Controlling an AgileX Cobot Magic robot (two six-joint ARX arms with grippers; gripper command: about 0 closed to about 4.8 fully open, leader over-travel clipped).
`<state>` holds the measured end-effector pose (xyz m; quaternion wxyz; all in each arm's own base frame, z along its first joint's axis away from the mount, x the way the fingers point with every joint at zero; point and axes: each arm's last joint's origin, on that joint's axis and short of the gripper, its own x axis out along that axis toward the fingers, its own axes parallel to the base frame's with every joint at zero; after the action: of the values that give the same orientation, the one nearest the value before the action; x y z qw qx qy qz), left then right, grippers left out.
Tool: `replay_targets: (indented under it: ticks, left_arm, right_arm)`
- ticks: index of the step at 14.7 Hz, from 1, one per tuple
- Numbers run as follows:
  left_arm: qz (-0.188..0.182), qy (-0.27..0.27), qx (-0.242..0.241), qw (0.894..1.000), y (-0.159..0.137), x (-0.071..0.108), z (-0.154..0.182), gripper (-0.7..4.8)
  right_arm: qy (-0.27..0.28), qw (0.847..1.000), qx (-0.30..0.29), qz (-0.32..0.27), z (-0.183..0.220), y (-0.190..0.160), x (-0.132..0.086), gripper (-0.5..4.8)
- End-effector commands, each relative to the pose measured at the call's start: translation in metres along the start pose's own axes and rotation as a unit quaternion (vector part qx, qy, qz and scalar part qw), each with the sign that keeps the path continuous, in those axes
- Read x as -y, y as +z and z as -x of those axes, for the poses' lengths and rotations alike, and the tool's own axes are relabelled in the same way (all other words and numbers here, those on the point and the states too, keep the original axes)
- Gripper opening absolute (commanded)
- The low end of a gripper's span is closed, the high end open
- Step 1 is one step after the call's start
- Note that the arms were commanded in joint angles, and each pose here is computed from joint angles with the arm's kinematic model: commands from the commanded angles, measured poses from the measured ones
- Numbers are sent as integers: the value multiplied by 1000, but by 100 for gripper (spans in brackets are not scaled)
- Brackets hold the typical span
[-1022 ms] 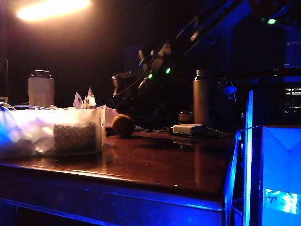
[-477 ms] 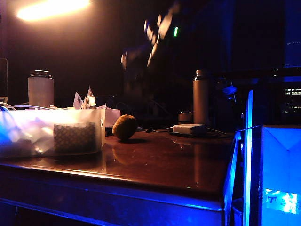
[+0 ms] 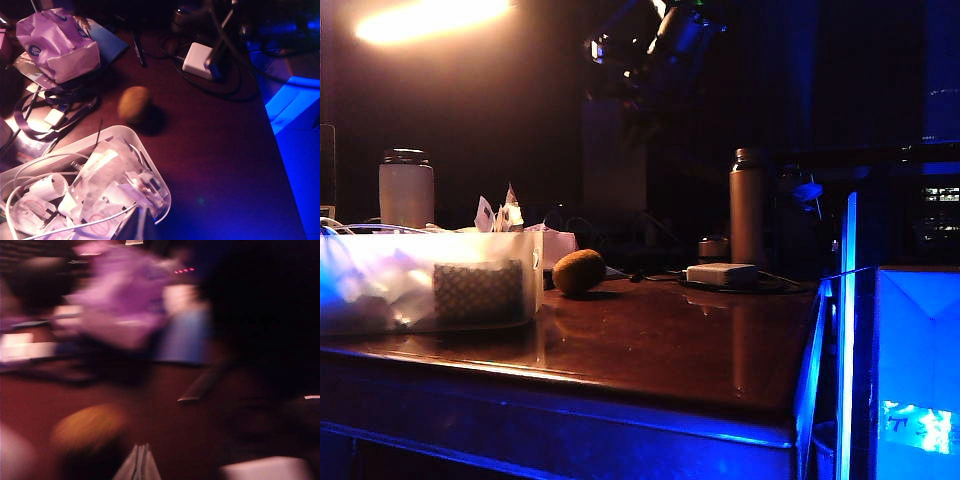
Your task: Pick up the kiwi and place it into the translucent box.
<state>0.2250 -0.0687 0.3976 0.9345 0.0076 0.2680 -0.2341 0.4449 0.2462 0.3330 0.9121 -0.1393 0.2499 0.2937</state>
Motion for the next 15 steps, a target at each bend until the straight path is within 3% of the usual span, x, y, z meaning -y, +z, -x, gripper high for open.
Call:
replay_targets:
  ticks: [1,3,4,5,8,9,12,15]
  left_arm:
    - [0,-2,7,1000,2,1,2,-5]
    - [2,7,-5,1000,-1,0,2,-5]
    - [2,27,-5,1000,-1,-1,2,-5]
    - [2,35,-5,999,-1,-2,2,-5]
    - [2,51,-48,998,-10,-3,1,1]
    - [-5,62,-76,995,-19,-5,-4,41]
    - [8,74,-177,981,-62,-12,-35,52]
    - [26,100,-254,962,-92,-21,-68,51]
  right_arm:
    - [139,990,20,-30,10,6,-11,-1]
    - [249,968,9,-38,12,2,-20,-1]
    - [317,947,7,-42,14,1,-26,-1]
    - [353,935,7,-43,15,1,-31,-1]
    - [306,952,15,-28,13,4,-35,-1]
    - [280,959,19,-26,13,6,-33,-1]
    - [165,985,45,-15,27,19,-25,-1]
    - [108,989,99,-6,39,34,-19,-1]
